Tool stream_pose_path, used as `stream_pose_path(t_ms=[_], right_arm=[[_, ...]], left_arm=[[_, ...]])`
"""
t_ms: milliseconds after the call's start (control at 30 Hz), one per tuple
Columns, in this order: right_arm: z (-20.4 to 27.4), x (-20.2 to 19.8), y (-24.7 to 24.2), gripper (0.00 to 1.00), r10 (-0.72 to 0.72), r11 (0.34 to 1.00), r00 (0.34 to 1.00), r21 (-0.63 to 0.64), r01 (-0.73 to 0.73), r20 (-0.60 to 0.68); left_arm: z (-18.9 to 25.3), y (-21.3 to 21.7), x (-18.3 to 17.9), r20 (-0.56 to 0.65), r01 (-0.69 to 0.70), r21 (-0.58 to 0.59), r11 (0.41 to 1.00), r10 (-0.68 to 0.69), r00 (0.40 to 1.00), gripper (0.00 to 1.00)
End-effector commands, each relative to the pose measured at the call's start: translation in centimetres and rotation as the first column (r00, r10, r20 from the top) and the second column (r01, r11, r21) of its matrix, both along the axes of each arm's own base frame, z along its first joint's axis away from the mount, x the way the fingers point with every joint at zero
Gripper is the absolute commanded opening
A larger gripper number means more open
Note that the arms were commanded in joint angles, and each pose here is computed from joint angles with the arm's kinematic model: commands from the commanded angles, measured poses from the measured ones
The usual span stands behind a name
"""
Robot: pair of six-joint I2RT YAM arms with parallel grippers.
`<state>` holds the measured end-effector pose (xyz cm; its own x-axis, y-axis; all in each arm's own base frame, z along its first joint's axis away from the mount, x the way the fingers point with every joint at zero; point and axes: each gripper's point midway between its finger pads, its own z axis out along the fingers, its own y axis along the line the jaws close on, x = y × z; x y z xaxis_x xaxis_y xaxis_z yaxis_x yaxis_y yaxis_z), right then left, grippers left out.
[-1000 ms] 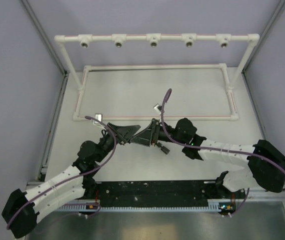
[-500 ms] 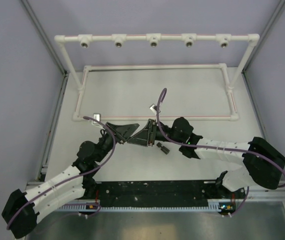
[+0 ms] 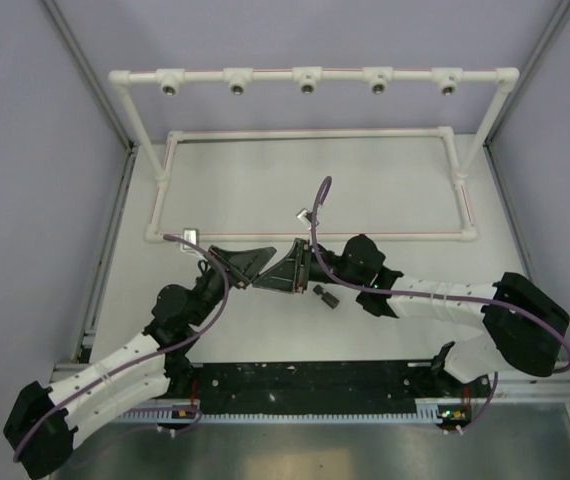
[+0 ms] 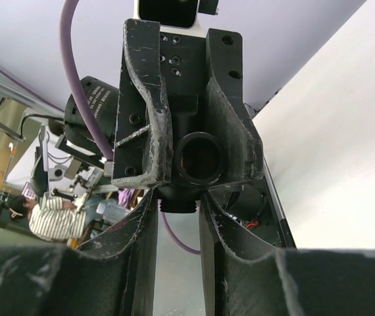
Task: Install the water faucets
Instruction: Adjust the water faucet.
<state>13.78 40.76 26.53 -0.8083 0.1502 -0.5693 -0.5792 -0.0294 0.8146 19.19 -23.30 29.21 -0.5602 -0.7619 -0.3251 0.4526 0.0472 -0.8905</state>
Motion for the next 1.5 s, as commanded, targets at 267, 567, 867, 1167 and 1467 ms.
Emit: stream_pose_path(t_ms=[267,567,867,1167,1467], right_arm=[[2.9,-0.3,0.0,0.0,-0.021,0.998,0.997,0.055,0.018,0.07],[2.1,-0.7,-1.4,0.0,-0.045,0.999,0.994,0.005,0.045,0.096],[1.1,-1.1,-5.4,0.0,-0.098,0.979,0.972,-0.155,0.133,0.214],[-0.1,-3.6,-9.6,0.0,0.096,0.89,0.944,-0.452,0.06,0.315],[2.1,-5.9,-11.1,0.0,0.235,0.881,0.899,-0.472,-0.035,0.371]], left_arm=[[1.9,0.4,-1.8,0.087,0.038,-0.041,0.998,-0.034,0.996,0.47],[2.4,0.9,-2.1,0.11,0.03,-0.048,0.998,-0.025,0.994,0.63],[2.4,0.2,-4.2,0.176,0.1,0.087,0.991,-0.114,0.978,0.7],[1.4,-1.4,-9.2,0.306,0.251,0.478,0.842,-0.428,0.851,0.7],[1.1,-1.3,-12.5,0.298,0.334,0.665,0.668,-0.647,0.702,0.65]])
